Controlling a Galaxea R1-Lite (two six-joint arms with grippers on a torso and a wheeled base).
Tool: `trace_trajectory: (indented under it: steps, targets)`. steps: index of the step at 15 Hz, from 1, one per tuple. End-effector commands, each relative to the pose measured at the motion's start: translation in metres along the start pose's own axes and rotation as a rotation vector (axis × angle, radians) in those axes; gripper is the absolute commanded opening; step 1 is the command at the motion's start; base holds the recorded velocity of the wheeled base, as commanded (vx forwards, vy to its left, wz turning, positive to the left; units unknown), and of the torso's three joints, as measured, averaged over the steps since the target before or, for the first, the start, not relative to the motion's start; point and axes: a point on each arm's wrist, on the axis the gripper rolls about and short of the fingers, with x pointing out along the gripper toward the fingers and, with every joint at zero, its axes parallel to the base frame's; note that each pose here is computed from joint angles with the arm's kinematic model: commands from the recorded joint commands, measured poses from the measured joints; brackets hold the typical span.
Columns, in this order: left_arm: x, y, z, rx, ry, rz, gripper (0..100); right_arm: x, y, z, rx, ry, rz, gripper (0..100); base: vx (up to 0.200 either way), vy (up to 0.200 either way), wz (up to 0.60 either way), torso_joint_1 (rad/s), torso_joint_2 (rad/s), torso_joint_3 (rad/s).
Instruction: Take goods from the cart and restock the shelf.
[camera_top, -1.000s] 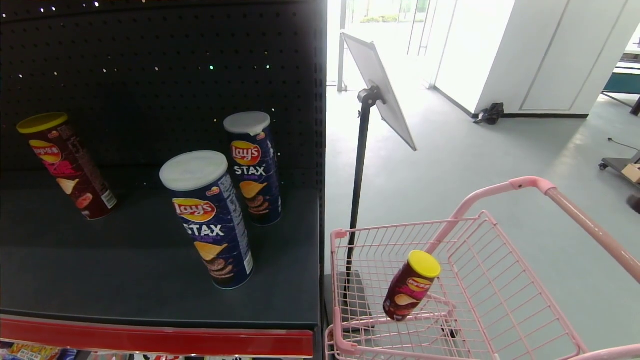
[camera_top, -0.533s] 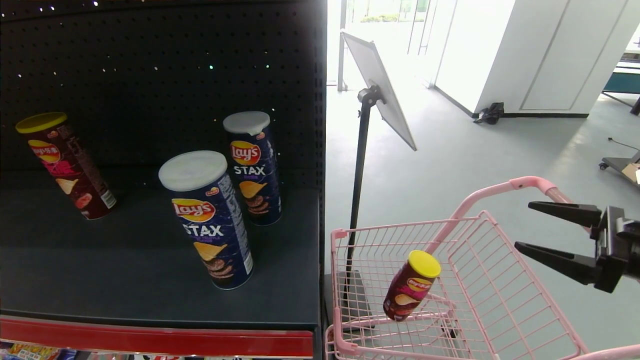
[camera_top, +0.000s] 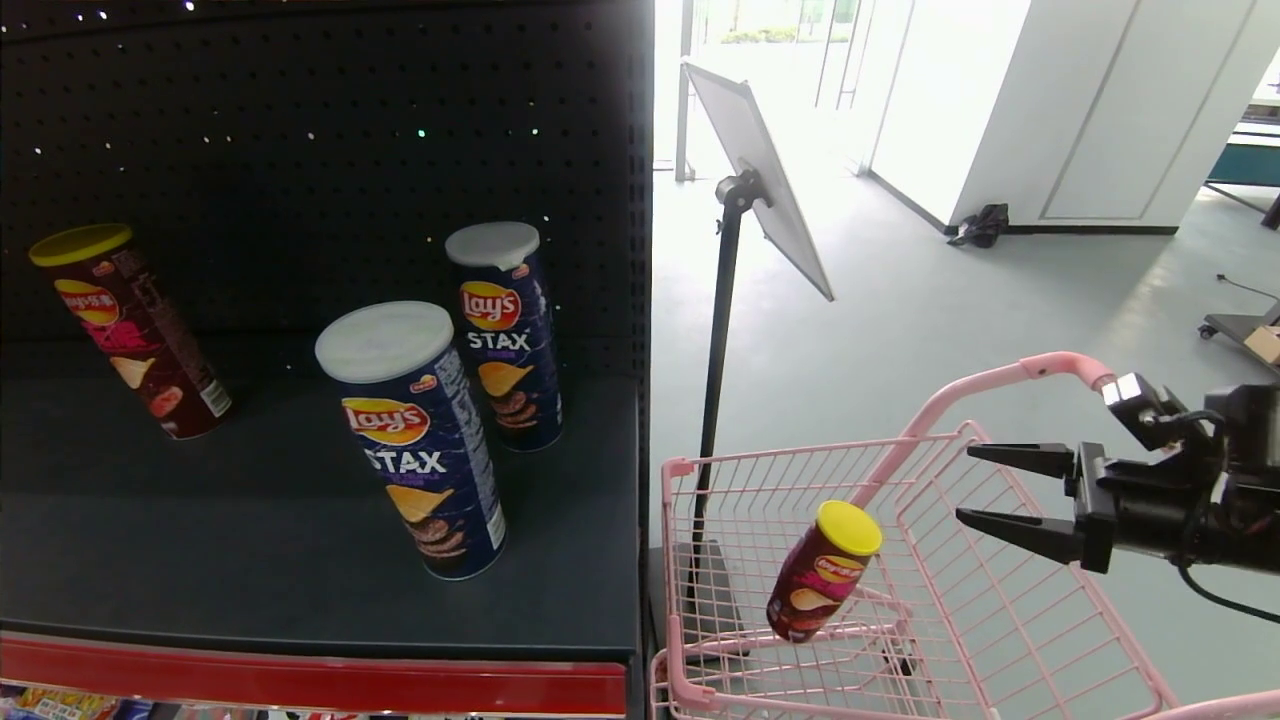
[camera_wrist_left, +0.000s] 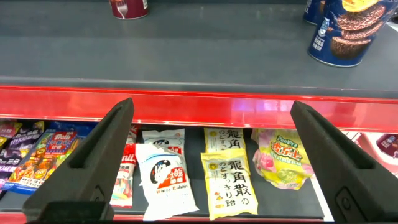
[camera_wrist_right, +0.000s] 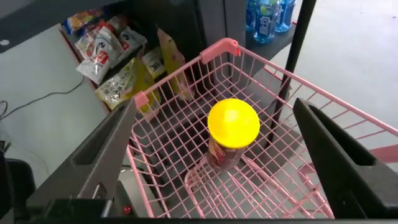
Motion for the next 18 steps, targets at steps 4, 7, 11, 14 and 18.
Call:
trace_trajectory:
  steps: [4,7,11,14,18]
  targets:
    - [0.000,0.000,0.000,0.000,0.002,0.000,100,0.047,-0.057,-0.034,0.065,0.046,0.032,100,0.000,0.000,0.00,0.000,0.00,0.000]
    - [0.000,0.000,0.000,0.000,0.003,0.000,100,0.053,-0.066,-0.050,0.098,0.065,0.029,100,0.000,0.000,0.00,0.000,0.00,0.000]
    - [0.000,0.000,0.000,0.000,0.003,0.000,100,0.051,-0.070,-0.066,0.137,0.084,0.023,100,0.000,0.000,0.00,0.000,0.00,0.000]
    - [0.000,0.000,0.000,0.000,0.002,0.000,100,0.050,-0.074,-0.082,0.167,0.097,0.017,100,0.000,0.000,0.00,0.000,0.00,0.000]
    - [0.000,0.000,0.000,0.000,0.002,0.000,100,0.047,-0.079,-0.105,0.211,0.115,0.009,100,0.000,0.000,0.00,0.000,0.00,0.000]
